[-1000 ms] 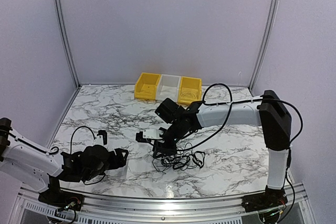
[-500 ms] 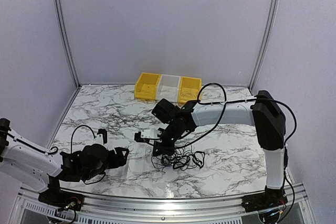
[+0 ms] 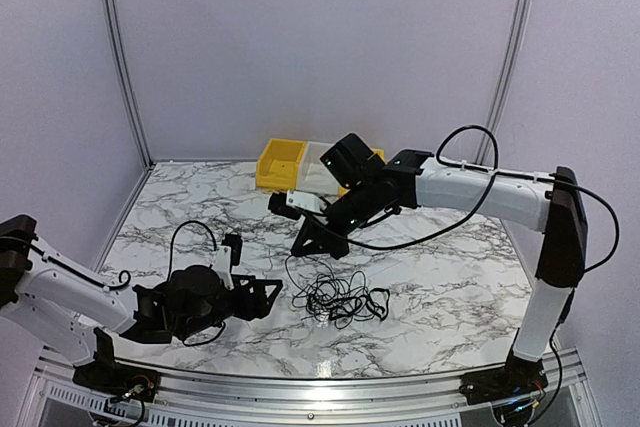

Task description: Untangle the cables

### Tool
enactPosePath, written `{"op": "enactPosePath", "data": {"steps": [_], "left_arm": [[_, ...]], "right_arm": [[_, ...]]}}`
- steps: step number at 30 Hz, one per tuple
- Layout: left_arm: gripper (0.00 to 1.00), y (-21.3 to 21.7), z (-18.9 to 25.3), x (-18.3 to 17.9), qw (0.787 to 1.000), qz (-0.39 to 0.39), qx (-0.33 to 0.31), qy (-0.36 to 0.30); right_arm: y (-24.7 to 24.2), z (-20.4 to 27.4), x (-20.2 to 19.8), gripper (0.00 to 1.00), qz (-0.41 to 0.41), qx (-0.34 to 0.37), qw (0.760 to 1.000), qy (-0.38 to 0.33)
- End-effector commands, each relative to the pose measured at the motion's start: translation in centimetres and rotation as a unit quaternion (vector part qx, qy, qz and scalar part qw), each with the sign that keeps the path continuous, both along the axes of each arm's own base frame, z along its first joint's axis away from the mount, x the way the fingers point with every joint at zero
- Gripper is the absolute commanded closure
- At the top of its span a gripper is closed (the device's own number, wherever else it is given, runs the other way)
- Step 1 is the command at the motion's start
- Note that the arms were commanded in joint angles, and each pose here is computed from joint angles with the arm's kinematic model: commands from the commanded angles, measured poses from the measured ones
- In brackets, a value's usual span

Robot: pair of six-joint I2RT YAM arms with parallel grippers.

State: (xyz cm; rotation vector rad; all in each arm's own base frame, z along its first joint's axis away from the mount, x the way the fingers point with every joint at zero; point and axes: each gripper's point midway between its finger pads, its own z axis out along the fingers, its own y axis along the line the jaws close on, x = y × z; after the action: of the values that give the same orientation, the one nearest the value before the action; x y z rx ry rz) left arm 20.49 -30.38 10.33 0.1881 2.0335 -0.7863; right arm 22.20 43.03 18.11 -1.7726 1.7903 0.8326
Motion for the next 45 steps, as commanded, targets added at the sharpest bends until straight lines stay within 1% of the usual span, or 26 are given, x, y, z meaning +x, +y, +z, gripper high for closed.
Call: {"op": "enactPosePath", "data": {"steps": [1,4,8,9,12,13,18,21,25,31,35,37,39,41,42,45], "left_arm": [[0.20,-3.9,3.8,0.5,0.997,-0.043,-0.028,-0.063],[0.20,-6.3,4.8,1.2,0.995,-0.056,-0.032,-0.078],[0.24,-8.8,3.9,2.2,0.995,-0.057,-0.022,-0.077],[0.27,-9.3,3.6,2.4,0.995,-0.056,-0.022,-0.075],[0.53,-10.7,3.1,2.7,0.995,-0.068,-0.021,-0.074],[0.58,-11.1,2.8,2.6,0.994,-0.075,-0.020,-0.072],[0.78,-12.0,1.9,1.8,0.993,-0.105,-0.020,-0.059],[0.83,-11.9,1.6,1.6,0.992,-0.108,-0.020,-0.054],[0.99,-11.7,1.1,1.5,0.993,-0.108,-0.020,-0.047],[1.00,-11.1,0.6,1.3,0.994,-0.104,-0.018,-0.040],[1.00,-9.7,-0.1,0.9,0.995,-0.097,-0.011,-0.027],[1.00,-9.0,-0.5,0.7,0.995,-0.093,-0.008,-0.020],[1.00,-8.5,-0.8,0.6,0.996,-0.087,-0.008,-0.014],[1.00,-8.3,-1.0,0.6,0.996,-0.085,-0.008,-0.010],[1.00,-8.4,-0.9,0.5,0.996,-0.086,-0.010,-0.009],[1.00,-8.3,-1.0,0.5,0.996,-0.083,-0.012,-0.004]], "right_arm": [[-0.8,2.1,1.2,1.00,-0.016,0.046,0.998,0.047],[-1.3,1.6,1.1,1.00,-0.015,0.049,0.997,0.061],[-1.8,1.5,0.9,1.00,-0.018,0.063,0.995,0.078],[-1.9,1.7,0.9,1.00,-0.019,0.069,0.994,0.086],[-2.5,2.6,1.2,1.00,-0.020,0.088,0.990,0.110],[-2.8,3.0,1.6,1.00,-0.025,0.096,0.988,0.115],[-4.7,5.2,3.4,1.00,-0.043,0.141,0.979,0.141],[-5.4,5.7,4.1,1.00,-0.048,0.152,0.977,0.142],[-5.9,6.3,4.2,1.00,-0.048,0.161,0.976,0.137],[-6.2,6.9,3.7,0.97,-0.037,0.166,0.976,0.137],[-6.5,8.7,2.4,0.89,-0.006,0.192,0.969,0.154],[-6.7,9.8,1.6,0.92,0.013,0.207,0.965,0.163],[-7.0,11.1,0.6,0.89,0.043,0.226,0.957,0.177],[-7.1,11.8,0.0,0.98,0.057,0.234,0.953,0.184],[-7.1,11.8,0.0,1.00,0.056,0.234,0.953,0.182],[-7.3,11.6,0.7,1.00,0.036,0.222,0.962,0.158]]}}
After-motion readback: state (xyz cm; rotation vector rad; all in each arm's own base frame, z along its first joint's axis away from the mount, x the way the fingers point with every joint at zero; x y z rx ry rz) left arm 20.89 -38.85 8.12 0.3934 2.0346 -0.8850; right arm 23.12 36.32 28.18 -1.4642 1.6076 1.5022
